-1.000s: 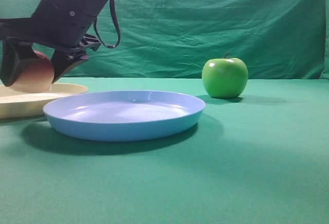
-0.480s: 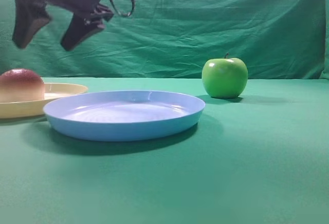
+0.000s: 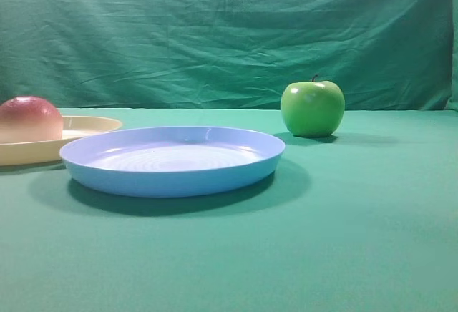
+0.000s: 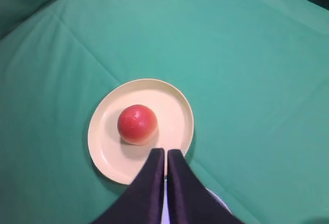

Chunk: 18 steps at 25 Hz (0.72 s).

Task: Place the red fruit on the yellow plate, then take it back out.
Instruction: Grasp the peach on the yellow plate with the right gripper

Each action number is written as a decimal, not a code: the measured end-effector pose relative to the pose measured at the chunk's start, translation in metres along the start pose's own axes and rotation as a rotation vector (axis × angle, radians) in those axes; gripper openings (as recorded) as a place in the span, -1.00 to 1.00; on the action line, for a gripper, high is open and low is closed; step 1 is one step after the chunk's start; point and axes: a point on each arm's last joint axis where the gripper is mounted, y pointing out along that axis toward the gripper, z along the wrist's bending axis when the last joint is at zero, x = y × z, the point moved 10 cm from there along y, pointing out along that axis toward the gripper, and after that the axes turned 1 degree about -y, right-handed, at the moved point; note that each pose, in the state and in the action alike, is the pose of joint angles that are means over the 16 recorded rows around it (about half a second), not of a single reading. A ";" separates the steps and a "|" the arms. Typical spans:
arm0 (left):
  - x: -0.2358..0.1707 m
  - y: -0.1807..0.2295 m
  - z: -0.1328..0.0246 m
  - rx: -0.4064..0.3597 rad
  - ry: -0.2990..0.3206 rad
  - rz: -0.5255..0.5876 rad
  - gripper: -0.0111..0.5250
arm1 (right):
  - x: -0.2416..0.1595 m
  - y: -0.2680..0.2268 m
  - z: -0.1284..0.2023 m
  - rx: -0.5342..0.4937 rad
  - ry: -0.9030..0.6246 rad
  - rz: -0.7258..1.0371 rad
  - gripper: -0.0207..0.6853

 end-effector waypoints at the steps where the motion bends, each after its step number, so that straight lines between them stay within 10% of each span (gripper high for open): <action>1: 0.000 0.000 0.000 0.000 0.000 0.000 -0.96 | -0.002 -0.009 -0.001 -0.011 0.011 -0.002 -0.94; 18: 0.000 0.000 0.000 0.000 0.000 0.000 -0.96 | -0.072 -0.113 -0.047 -0.191 0.352 0.103 -0.94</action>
